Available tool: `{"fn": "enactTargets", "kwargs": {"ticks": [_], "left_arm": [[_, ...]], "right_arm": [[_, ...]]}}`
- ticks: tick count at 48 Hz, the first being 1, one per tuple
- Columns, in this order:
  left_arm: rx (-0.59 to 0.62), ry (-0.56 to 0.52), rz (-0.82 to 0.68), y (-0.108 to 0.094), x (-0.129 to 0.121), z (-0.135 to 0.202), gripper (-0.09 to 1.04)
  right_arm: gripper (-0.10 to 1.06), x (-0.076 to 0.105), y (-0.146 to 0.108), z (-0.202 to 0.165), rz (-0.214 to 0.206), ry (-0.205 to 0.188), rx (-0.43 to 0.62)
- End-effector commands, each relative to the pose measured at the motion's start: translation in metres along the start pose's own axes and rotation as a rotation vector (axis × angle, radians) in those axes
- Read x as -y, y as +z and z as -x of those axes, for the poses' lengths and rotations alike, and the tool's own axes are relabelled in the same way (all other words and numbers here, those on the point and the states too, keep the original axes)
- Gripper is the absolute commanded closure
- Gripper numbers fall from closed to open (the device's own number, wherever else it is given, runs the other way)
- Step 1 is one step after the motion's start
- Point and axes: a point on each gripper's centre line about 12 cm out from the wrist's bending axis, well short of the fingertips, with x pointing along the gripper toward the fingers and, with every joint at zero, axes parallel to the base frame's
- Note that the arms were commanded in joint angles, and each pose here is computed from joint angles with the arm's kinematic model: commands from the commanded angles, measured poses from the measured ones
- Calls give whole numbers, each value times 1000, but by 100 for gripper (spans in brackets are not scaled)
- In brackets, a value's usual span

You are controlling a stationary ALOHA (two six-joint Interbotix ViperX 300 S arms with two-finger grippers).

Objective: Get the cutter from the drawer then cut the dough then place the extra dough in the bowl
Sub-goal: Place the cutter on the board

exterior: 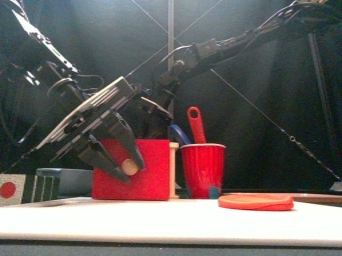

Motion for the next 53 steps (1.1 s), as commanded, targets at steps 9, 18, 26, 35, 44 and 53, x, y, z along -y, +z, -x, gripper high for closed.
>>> {"fn": "enactTargets", "kwargs": {"ticks": [9,18,26,35,44,53], "left_arm": [[-34,-34,-20,-10,11,5,38],[-69,-28,-31,-14,8,5,22],[-71,-30,-41,-15,7,6,9],[-69,-44,-65,-12,7,10,8],[-71,-134,-169,-5,14,32,9],[-62,-230,-311,5,11,57,9]], "right_arm": [[93,-1,7,9,0,2,20],[93,-4,5,6,5,5,14],[93,-7,6,6,10,8,16],[93,-8,9,13,12,8,30],[93,-15,20,39,24,16,81],[93,-31,21,62,53,34,110]]}}
